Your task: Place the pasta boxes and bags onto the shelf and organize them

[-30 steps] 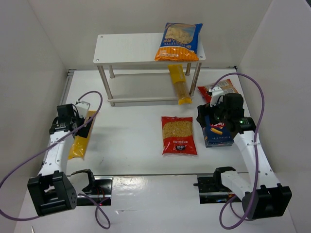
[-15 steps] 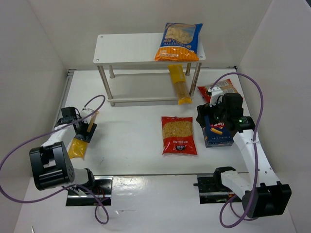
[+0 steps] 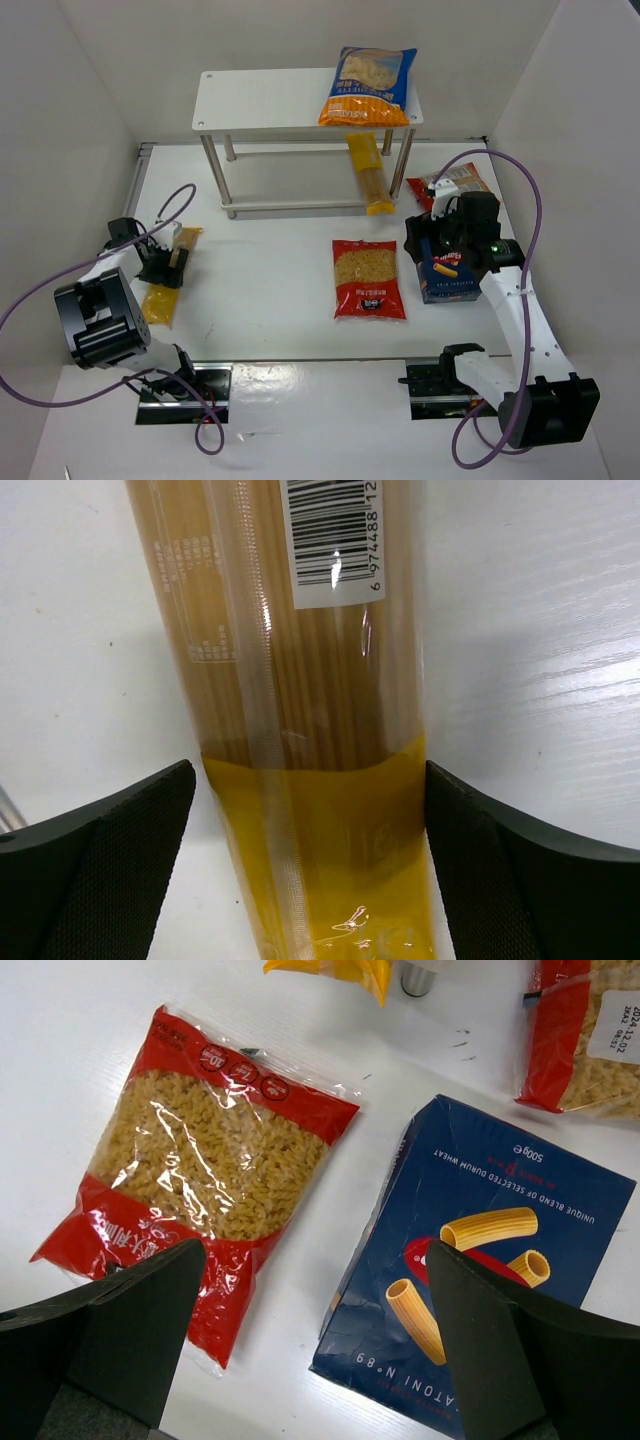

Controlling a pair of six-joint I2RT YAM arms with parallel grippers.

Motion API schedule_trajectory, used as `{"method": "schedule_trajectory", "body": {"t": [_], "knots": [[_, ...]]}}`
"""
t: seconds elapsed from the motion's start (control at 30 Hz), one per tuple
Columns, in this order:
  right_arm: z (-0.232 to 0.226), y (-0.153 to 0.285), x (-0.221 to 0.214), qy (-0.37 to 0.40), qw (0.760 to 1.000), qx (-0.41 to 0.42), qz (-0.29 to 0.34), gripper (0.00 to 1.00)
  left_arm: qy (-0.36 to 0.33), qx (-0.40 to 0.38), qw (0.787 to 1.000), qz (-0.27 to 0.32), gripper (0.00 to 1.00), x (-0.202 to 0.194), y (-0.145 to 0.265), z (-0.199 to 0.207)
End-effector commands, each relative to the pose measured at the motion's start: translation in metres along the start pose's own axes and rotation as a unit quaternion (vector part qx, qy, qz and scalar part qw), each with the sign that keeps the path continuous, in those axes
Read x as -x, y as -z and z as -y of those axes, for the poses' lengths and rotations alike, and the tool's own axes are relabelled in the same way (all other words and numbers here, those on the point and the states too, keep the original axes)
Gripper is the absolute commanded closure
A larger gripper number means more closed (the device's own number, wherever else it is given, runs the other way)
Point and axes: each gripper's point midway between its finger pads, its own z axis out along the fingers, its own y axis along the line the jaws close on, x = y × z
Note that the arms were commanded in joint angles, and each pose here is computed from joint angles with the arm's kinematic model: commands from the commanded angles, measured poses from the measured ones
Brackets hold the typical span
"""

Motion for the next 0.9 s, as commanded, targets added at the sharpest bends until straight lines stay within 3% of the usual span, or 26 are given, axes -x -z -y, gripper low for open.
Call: {"method": "schedule_trajectory", "body": {"t": [0.0, 0.17, 0.27, 0.3, 0.33, 0.4, 0.67, 0.87], "knots": [[0.000, 0.004, 0.013, 0.004, 1.000, -0.003, 0.015, 0.01, -0.006, -0.020, 0.999, -0.037, 0.03, -0.021, -0.007, -0.006], [0.000, 0.004, 0.013, 0.004, 1.000, -0.003, 0.015, 0.01, -0.015, -0.033, 0.998, -0.055, 0.06, -0.030, -0.008, -0.005], [0.000, 0.004, 0.013, 0.004, 1.000, -0.003, 0.015, 0.01, -0.022, -0.045, 0.997, -0.067, 0.25, -0.034, -0.009, -0.003], [0.000, 0.004, 0.013, 0.004, 1.000, -0.003, 0.015, 0.01, -0.026, -0.046, 0.996, -0.074, 0.35, -0.036, -0.009, -0.004], [0.000, 0.004, 0.013, 0.004, 1.000, -0.003, 0.015, 0.01, -0.026, -0.046, 0.996, -0.074, 0.67, -0.036, -0.009, -0.004], [0.000, 0.004, 0.013, 0.004, 1.000, -0.003, 0.015, 0.01, -0.026, -0.040, 0.995, -0.086, 0.98, -0.040, -0.007, -0.006], [-0.001, 0.009, 0.016, 0.007, 1.000, -0.005, 0.024, 0.01, -0.024, -0.059, 0.997, -0.052, 1.00, -0.010, 0.024, -0.003], [-0.001, 0.011, 0.018, 0.008, 1.000, -0.006, 0.028, 0.01, -0.033, -0.045, 0.998, 0.022, 1.00, 0.031, 0.067, 0.011]]}}
